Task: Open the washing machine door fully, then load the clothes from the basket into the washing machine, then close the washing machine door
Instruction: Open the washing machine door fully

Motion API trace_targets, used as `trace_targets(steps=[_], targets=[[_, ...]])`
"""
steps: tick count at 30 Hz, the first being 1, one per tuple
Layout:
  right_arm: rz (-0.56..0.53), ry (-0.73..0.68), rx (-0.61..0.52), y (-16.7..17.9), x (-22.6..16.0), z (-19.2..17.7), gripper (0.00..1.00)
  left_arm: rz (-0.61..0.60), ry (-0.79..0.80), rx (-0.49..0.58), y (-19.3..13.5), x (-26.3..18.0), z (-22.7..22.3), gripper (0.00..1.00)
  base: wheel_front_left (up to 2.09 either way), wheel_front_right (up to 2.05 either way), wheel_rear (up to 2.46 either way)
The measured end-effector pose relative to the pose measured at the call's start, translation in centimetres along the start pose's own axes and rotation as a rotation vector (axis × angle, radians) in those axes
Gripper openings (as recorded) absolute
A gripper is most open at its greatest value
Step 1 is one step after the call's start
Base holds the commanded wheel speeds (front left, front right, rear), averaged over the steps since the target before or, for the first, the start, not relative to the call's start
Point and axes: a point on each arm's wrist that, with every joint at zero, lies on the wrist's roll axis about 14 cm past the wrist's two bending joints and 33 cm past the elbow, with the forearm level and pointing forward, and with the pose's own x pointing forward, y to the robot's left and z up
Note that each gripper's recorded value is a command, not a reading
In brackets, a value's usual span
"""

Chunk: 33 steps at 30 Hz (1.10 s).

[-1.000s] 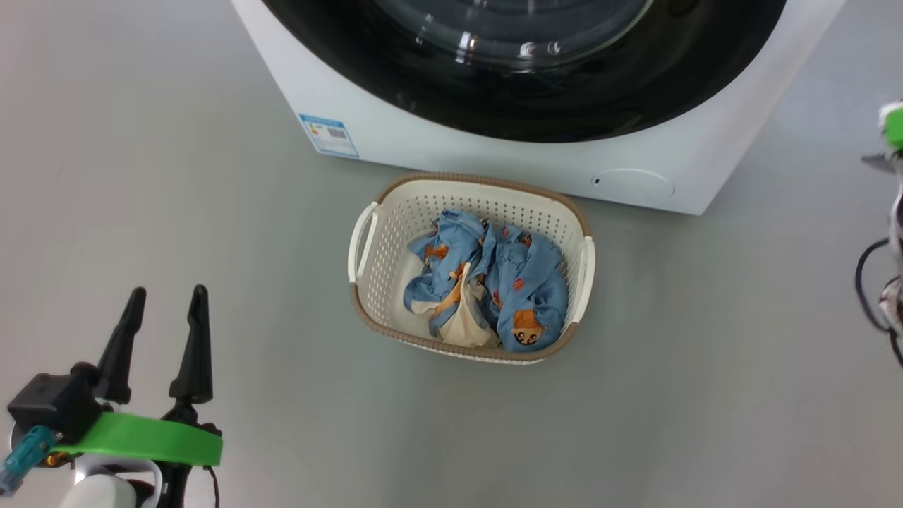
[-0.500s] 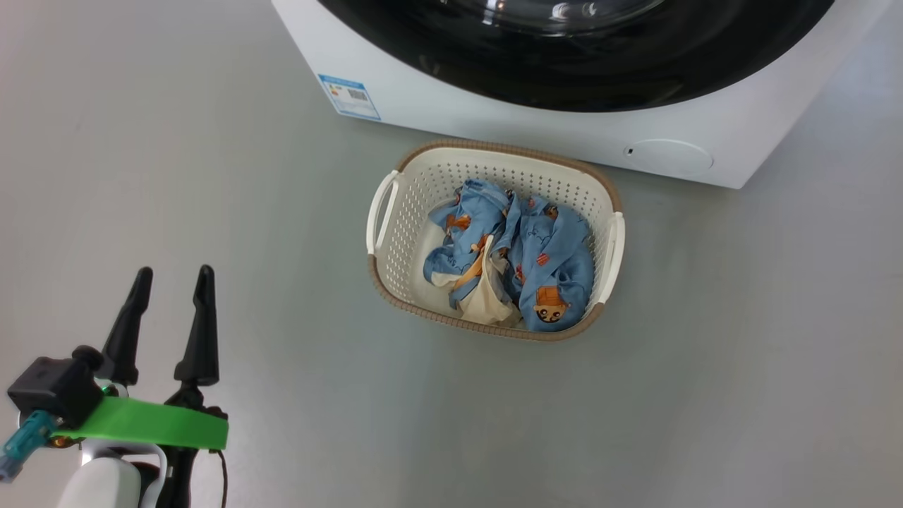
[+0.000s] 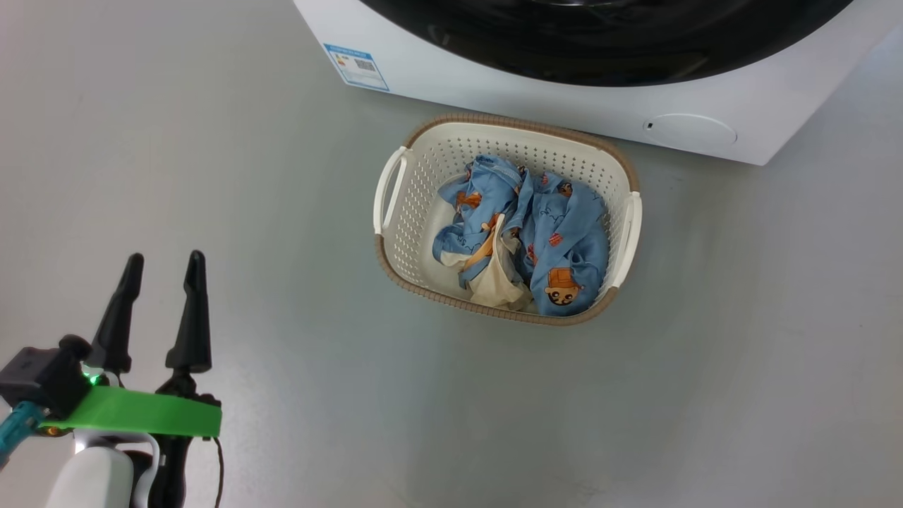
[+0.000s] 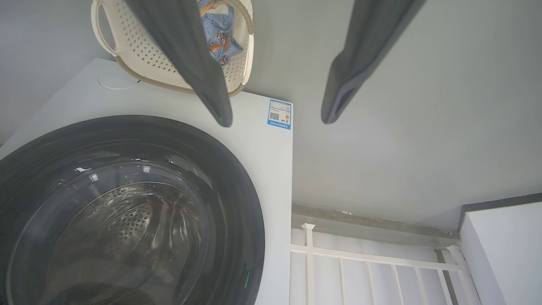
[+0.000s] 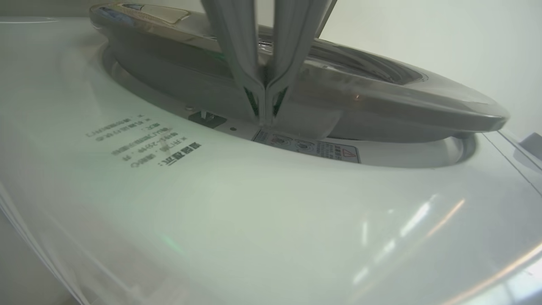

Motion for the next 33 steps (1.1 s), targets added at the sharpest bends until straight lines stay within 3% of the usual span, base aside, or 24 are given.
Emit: trace_targets(steps=[8, 22, 33], targets=[[0.032, 0.058, 0.033, 1.3, 1.4, -0.2, 0.00, 0.013, 0.007, -0.001, 0.3, -0.2, -0.2, 1.00, 0.00, 0.00, 0.00], [-0.013, 0.187, 0.052, 0.1, 2.5, -2.2, 0.00, 0.035, 0.016, 0.005, 1.0, -0.4, -0.5, 1.00, 0.00, 0.00, 0.00], [-0.028, 0.300, 0.044, 0.8, -0.1, -4.3, 0.00, 0.014, -0.026, -0.014, 0.3, -0.5, 0.9, 1.00, 0.00, 0.00, 0.00]])
